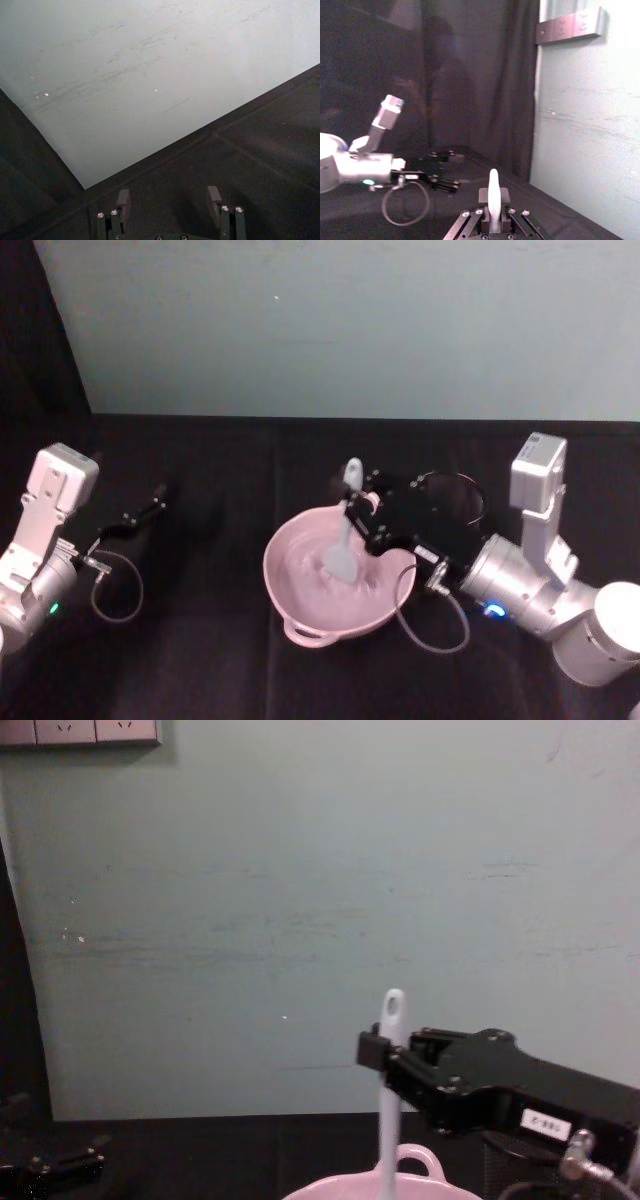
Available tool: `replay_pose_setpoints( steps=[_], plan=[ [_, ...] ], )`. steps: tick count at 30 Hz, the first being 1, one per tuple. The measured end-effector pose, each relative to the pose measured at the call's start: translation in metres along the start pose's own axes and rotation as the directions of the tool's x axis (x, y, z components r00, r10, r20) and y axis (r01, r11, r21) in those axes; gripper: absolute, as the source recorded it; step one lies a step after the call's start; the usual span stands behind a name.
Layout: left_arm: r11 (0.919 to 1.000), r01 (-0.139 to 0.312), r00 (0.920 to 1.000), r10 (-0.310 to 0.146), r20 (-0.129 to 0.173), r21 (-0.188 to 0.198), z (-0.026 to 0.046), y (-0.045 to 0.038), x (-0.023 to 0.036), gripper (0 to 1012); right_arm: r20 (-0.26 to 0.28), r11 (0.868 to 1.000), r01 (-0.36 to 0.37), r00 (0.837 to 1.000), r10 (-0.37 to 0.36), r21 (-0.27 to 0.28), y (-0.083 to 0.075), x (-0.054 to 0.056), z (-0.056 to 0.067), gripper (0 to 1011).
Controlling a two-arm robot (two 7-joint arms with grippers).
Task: Use the one hand to pick up the spoon and stir the clear water in the bowl.
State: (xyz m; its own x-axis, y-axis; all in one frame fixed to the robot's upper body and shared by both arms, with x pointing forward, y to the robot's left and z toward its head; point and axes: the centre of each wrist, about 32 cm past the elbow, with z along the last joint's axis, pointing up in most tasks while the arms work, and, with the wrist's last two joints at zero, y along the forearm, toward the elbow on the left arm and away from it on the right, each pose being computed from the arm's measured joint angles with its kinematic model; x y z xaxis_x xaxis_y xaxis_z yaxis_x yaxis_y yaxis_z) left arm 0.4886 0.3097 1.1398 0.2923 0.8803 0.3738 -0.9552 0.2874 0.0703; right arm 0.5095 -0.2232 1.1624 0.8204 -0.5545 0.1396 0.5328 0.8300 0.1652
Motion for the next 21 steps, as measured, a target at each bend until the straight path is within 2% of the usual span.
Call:
replay_pose_setpoints(
  steps=[5,12,19,21],
  plan=[
    [1.0,0.0,1.0,0.0,0.0,0.0,0.0,0.0,0.0,1005,-0.035,0.999,-0.037,0.999,0.038,0.015,0.011,-0.003,-0.005,118],
    [1.0,0.0,1.0,0.0,0.0,0.0,0.0,0.0,0.0,1005,-0.063,0.998,-0.055,0.996,0.057,0.032,0.027,0.001,-0.014,118],
    [1.0,0.0,1.0,0.0,0.0,0.0,0.0,0.0,0.0,1005,-0.06,0.999,-0.029,0.998,0.031,0.04,0.038,0.012,-0.019,118],
    [1.0,0.0,1.0,0.0,0.0,0.0,0.0,0.0,0.0,1005,-0.053,0.999,-0.007,0.999,0.009,0.036,0.04,0.019,-0.019,118]
  ],
)
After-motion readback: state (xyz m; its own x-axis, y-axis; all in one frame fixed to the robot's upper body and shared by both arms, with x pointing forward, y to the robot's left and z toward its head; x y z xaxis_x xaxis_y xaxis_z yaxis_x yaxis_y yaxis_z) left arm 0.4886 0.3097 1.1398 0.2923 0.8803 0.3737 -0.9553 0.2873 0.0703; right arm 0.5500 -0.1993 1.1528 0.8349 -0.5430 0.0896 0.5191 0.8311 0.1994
